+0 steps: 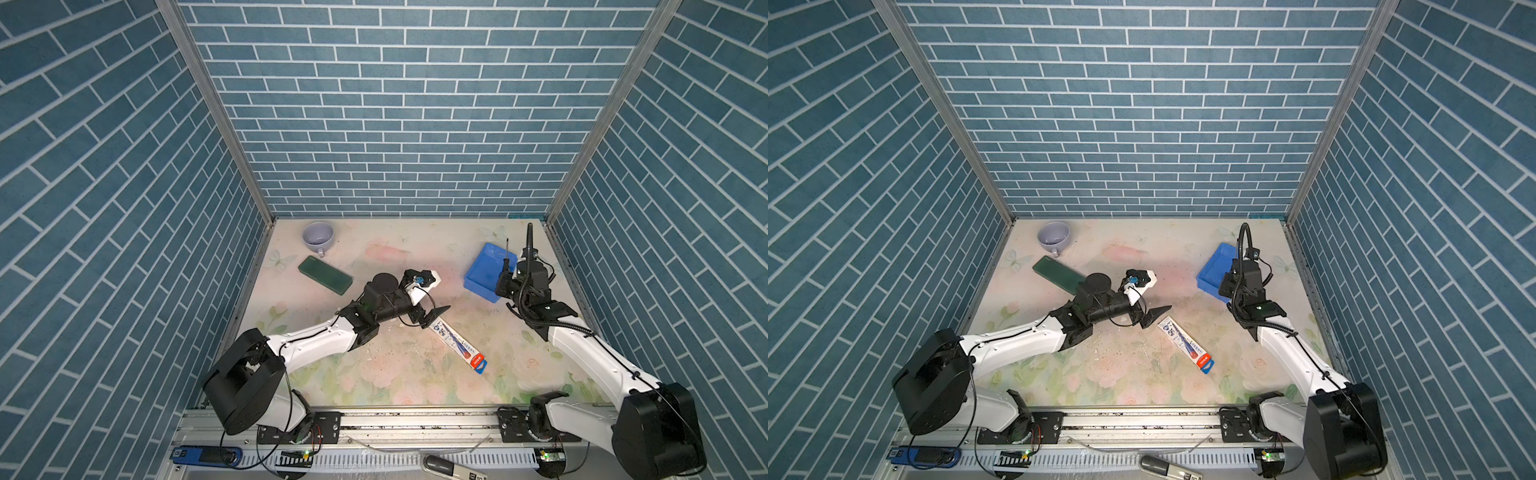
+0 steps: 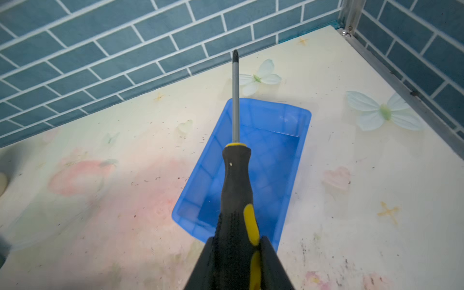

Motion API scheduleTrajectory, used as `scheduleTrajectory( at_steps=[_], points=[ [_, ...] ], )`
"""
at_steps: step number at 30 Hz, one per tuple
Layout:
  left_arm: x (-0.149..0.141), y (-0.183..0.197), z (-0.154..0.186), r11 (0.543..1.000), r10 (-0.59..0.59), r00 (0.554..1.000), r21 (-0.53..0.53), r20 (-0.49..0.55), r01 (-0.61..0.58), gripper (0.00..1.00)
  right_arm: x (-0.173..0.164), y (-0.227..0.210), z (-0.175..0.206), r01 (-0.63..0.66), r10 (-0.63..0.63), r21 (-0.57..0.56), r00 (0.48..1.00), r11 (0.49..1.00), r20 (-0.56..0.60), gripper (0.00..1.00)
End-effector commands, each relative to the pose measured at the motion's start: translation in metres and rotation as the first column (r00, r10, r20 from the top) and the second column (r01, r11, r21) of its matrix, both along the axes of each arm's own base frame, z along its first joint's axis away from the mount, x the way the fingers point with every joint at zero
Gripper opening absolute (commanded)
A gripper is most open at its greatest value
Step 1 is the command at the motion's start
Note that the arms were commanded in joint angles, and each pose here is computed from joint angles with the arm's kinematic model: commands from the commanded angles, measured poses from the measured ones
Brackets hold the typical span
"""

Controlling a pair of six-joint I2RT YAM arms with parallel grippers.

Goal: Put the screwdriver in the bin
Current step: Place the screwdriver into the bin.

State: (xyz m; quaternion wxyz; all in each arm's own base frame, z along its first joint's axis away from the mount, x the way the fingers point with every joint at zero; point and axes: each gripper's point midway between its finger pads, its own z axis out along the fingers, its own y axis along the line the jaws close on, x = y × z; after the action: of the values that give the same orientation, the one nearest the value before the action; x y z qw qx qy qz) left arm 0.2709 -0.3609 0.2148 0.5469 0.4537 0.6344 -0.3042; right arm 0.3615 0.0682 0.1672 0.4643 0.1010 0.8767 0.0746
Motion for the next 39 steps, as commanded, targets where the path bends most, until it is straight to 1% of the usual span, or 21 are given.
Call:
scheduleTrajectory(
  at_steps=[1,3,9,16,20,29,37,39],
  points=[
    [-0.003,-0.008,0.0,0.999,-0.027,1.0,0.017,0.011,0.027,1.0,0.016,-0.01,0.004,0.02,-0.022,-0.054,0.999,0.998,-0.039,0.0],
    [-0.004,-0.008,0.0,1.0,-0.027,1.0,0.015,0.009,0.027,1.0,0.025,-0.011,0.001,0.018,-0.02,-0.043,0.998,0.999,-0.058,0.0],
    [-0.01,-0.001,-0.007,1.0,-0.019,1.0,0.024,-0.009,0.019,1.0,0.038,-0.01,-0.023,-0.008,0.015,0.039,0.98,0.999,-0.197,0.0],
    [-0.012,0.005,-0.014,0.998,-0.007,1.0,0.056,-0.008,0.007,1.0,0.045,-0.001,-0.045,-0.078,0.096,0.076,0.956,0.994,-0.276,0.0],
    [-0.011,0.004,-0.014,0.999,-0.006,1.0,0.053,-0.006,0.007,1.0,0.048,0.004,-0.053,-0.098,0.12,0.09,0.947,0.991,-0.297,0.0],
    [-0.012,0.009,-0.019,0.997,-0.003,1.0,0.082,0.014,0.002,1.0,0.065,0.002,-0.066,-0.103,0.118,0.061,0.937,0.993,-0.329,0.0],
    [-0.013,0.009,-0.022,0.997,-0.004,1.0,0.075,0.01,0.003,1.0,0.074,0.003,-0.08,-0.114,0.123,0.046,0.925,0.992,-0.36,0.0],
    [-0.013,0.01,-0.025,0.997,-0.002,1.0,0.079,0.011,0.001,1.0,0.074,0.001,-0.083,-0.112,0.119,0.038,0.923,0.993,-0.367,0.02]
  ],
)
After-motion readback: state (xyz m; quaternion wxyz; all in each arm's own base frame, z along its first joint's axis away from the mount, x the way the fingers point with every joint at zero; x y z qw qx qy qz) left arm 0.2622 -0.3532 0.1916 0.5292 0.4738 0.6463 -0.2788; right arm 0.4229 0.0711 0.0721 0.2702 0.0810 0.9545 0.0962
